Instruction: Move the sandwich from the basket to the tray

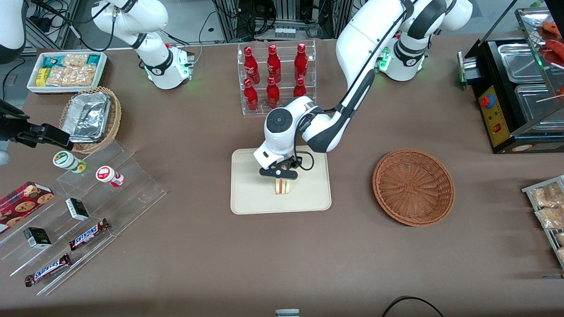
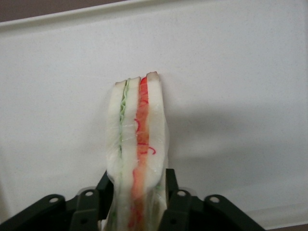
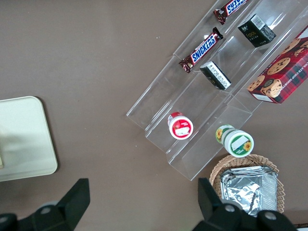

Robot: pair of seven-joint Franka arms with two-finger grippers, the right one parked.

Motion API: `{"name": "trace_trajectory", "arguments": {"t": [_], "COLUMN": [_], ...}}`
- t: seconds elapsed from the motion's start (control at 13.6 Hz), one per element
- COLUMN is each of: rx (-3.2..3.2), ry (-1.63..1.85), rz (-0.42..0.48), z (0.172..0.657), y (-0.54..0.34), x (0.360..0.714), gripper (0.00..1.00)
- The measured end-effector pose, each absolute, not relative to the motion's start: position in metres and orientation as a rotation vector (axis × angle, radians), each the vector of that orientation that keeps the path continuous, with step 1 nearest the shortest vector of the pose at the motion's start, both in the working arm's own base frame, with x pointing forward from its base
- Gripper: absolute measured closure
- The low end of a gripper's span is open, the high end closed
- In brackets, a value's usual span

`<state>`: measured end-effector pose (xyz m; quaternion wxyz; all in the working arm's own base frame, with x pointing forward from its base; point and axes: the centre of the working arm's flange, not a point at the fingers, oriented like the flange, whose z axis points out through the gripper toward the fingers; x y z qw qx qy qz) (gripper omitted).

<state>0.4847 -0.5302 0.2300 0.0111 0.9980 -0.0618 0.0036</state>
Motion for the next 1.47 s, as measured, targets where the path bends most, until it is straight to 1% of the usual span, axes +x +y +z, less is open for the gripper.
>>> {"name": "trace_trajectory", "arguments": {"t": [0.07,0.29,0.37,0.51,0.66,0.81,1.1,1.17,1.32,1.47], "rx": [3.111,3.093,3.083,3.061,3.052,3.059,3.117,3.115,3.107,3.117], "ry": [-0.192,-0.184,-0.172,-0.136,-0.059,0.040,0.264,0.324,0.386,0.381], "rz": [0.016,0.045,0.064,0.111,0.149,0.168,0.130,0.134,0.156,0.140], "z": [0.232,0.245,0.255,0.287,0.331,0.380,0.463,0.479,0.504,0.522], "y": [-0.531,-0.535,-0.537,-0.537,-0.530,-0.508,-0.416,-0.391,-0.344,-0.304], "x": [0.486,0.490,0.492,0.498,0.504,0.515,0.549,0.558,0.569,0.571], "gripper": [0.35,0.02,0.00,0.00,0.00,0.00,0.00,0.00,0.00,0.00]}}
